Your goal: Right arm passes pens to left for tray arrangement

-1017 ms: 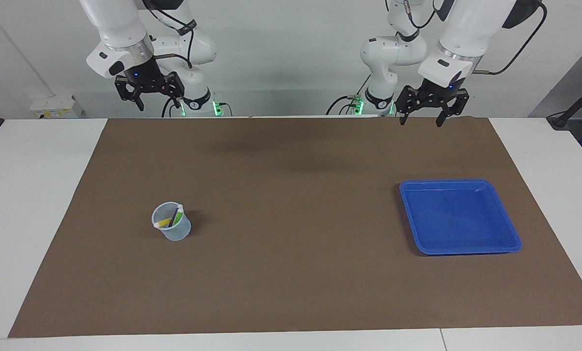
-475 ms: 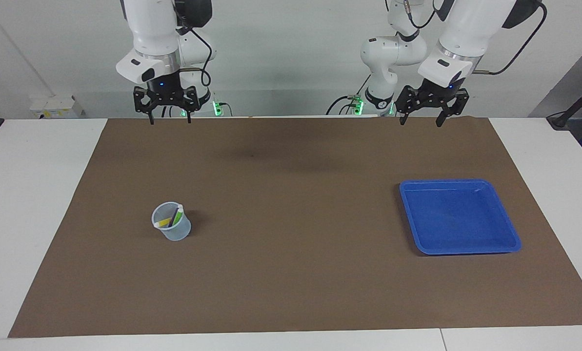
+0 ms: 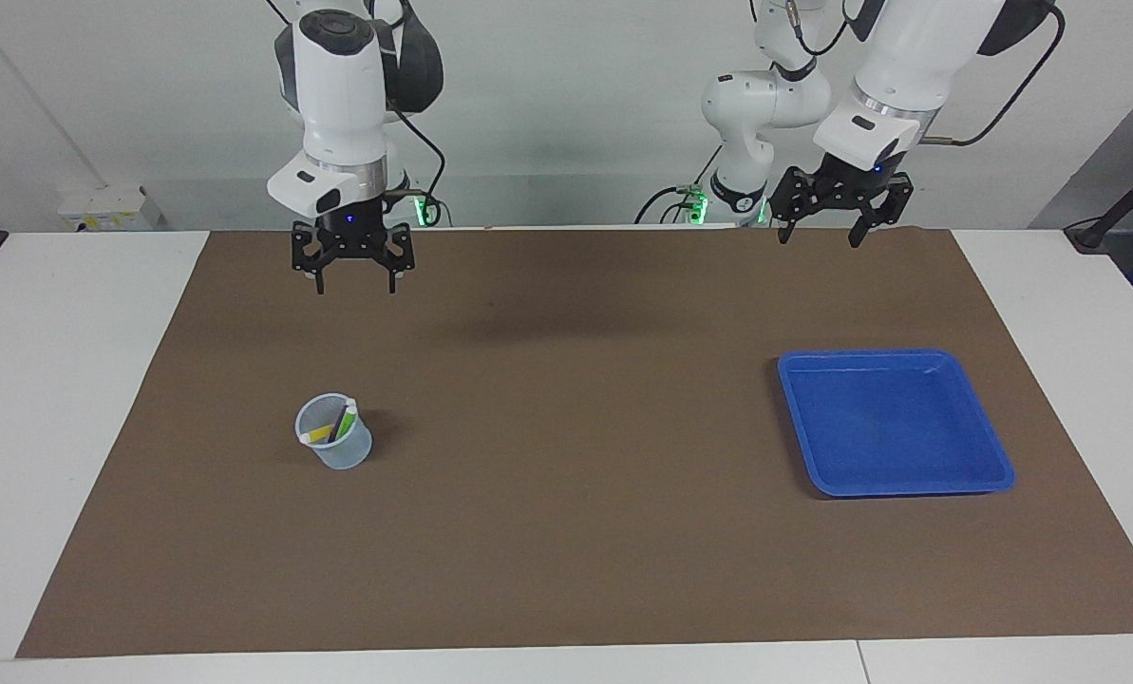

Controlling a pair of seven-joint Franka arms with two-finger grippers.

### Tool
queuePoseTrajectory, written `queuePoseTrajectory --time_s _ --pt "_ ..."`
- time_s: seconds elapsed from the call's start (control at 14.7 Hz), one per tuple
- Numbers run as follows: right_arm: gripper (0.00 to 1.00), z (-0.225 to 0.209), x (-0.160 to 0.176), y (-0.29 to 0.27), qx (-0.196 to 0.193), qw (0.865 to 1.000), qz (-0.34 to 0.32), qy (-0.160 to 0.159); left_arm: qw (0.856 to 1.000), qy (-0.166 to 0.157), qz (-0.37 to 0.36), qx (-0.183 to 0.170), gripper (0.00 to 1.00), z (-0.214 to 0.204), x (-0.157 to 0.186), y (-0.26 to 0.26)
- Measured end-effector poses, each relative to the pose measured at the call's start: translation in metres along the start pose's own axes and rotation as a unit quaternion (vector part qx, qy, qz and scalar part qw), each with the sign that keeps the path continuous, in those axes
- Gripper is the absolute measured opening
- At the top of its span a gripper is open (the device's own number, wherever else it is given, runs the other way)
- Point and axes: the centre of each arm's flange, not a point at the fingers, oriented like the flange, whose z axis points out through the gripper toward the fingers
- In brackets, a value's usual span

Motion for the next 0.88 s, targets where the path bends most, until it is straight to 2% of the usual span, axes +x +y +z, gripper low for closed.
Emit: queuePoseTrajectory --time_s 0.27,0.54,0.61,0.81,0.88 --pt "1.00 0.038 0.015 -0.014 -0.031 0.999 0.007 -0.002 1.000 0.000 0.000 0.000 1.00 0.000 0.000 0.000" --pt "0.96 0.058 0.023 -0.037 -0.098 0.994 -0.055 0.015 1.000 0.000 0.000 0.000 1.00 0.000 0.000 0.000" --pt "0.91 0.065 0.025 -0.042 -0.109 0.991 -0.069 0.015 1.000 0.000 0.000 0.000 1.00 0.000 0.000 0.000" --pt "0.87 0.089 0.031 -0.049 -0.140 0.984 -0.105 0.015 1.000 0.000 0.000 0.000 1.00 0.000 0.000 0.000" --pt "0.79 0.097 0.032 -0.050 -0.145 0.982 -0.120 0.013 1.000 0.000 0.000 0.000 1.00 0.000 0.000 0.000"
